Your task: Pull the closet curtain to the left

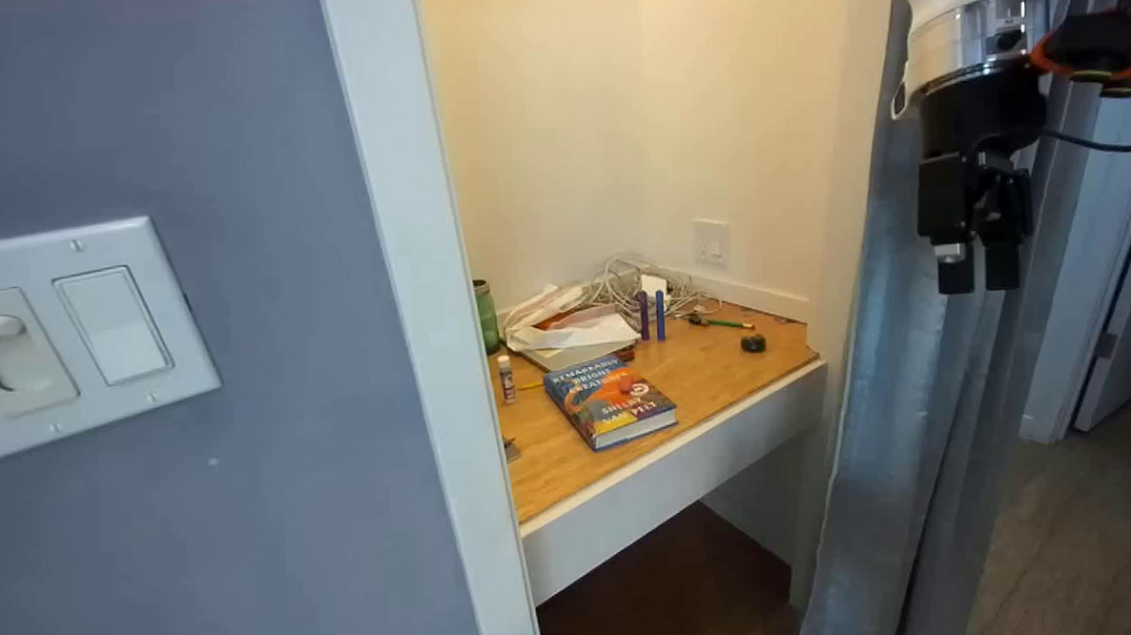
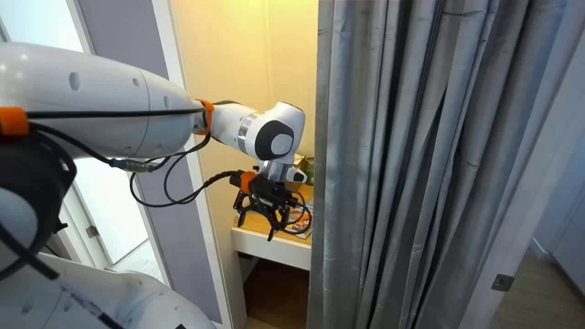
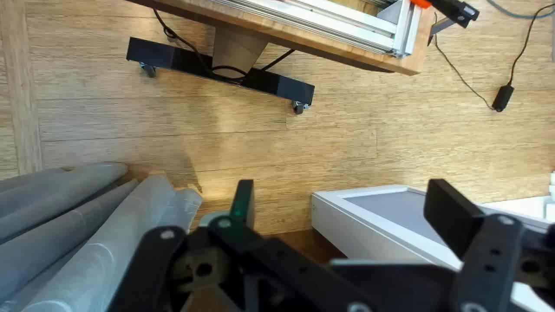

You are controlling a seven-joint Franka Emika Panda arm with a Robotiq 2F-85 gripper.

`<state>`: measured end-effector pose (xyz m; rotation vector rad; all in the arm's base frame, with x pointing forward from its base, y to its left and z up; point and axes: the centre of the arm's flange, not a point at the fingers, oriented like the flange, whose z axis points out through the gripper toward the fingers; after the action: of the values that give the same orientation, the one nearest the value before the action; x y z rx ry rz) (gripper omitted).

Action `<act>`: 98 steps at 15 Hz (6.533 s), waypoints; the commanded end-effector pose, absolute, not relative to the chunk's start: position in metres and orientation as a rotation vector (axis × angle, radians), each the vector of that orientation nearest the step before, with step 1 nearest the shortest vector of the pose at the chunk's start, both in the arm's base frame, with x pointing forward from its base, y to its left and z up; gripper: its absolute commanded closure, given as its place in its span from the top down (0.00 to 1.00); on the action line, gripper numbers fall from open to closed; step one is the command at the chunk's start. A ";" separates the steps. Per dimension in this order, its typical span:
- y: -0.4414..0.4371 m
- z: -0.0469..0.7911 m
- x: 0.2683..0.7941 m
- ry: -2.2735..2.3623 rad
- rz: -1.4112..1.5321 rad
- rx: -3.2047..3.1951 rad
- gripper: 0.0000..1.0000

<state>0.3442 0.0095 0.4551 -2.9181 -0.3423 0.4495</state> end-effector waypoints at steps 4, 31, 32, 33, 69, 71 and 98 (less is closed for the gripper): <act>0.009 0.455 0.344 -0.342 0.450 -2.918 1.00; 0.072 0.535 0.359 0.051 0.379 -3.031 1.00; 0.087 0.556 0.355 0.133 0.369 -3.042 1.00; 0.100 0.576 0.349 0.212 0.362 -3.045 1.00; 0.112 0.757 0.387 2.021 -1.100 -2.655 1.00; 0.111 0.762 0.397 2.117 -1.246 -2.595 1.00; 0.084 0.768 0.411 2.009 -1.733 -2.671 1.00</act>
<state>0.4105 0.0777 0.7675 -2.5892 2.0902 -1.7075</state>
